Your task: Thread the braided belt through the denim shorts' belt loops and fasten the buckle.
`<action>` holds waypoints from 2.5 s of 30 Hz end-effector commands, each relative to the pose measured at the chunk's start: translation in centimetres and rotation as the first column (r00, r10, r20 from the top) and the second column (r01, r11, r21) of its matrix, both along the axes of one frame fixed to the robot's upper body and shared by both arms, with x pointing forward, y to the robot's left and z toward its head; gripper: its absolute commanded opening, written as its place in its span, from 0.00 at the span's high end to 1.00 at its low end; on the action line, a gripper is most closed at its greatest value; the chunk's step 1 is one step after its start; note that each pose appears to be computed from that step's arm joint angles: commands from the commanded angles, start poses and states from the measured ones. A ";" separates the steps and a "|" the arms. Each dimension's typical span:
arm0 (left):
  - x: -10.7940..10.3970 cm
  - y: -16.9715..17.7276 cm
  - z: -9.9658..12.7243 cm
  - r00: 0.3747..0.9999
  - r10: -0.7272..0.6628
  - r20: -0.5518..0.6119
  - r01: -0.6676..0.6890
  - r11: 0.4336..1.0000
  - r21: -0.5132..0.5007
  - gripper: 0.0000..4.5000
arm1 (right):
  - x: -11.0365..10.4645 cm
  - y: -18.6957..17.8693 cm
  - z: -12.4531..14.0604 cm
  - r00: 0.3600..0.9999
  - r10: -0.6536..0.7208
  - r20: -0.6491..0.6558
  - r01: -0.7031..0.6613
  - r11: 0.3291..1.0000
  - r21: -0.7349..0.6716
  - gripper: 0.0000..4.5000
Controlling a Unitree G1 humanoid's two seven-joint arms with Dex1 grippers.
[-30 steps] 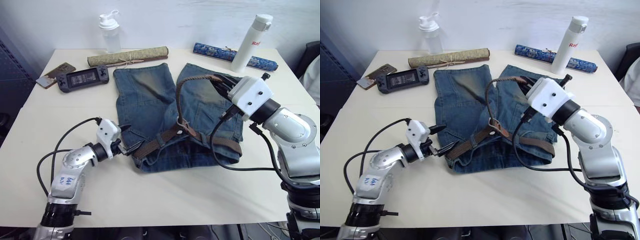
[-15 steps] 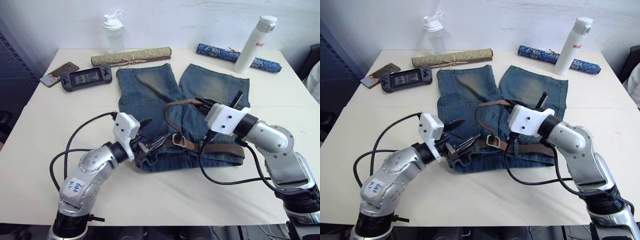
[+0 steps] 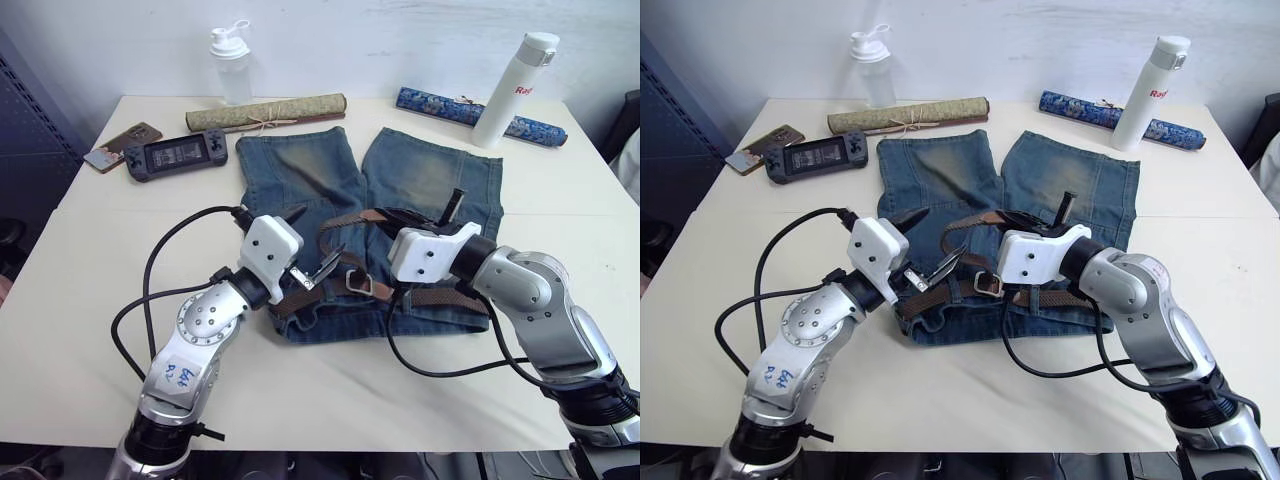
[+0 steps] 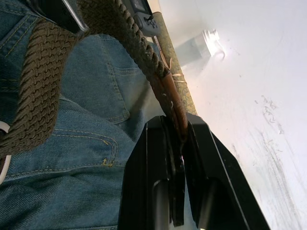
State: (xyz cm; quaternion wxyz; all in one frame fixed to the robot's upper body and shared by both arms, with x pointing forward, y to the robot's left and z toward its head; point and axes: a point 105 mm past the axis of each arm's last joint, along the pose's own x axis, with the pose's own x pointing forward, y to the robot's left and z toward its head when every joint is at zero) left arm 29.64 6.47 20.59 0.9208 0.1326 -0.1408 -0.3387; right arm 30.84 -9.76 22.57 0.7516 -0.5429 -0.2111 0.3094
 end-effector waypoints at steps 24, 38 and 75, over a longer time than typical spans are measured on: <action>0.7 0.0 -0.1 1.000 0.019 0.014 -0.020 0.997 0.081 1.00 | -0.3 0.1 1.4 0.997 0.005 0.080 -0.005 1.000 0.002 1.00; 0.9 -0.1 -0.8 0.996 -0.001 -0.085 -0.004 0.998 -0.056 1.00 | 0.4 -1.1 2.4 0.996 -0.067 -0.065 0.083 0.951 0.298 0.64; 0.9 4.6 -1.9 0.960 -0.070 -0.271 -0.028 0.940 -0.339 1.00 | -2.0 0.0 -8.8 0.697 0.036 -0.716 0.469 0.733 0.493 0.99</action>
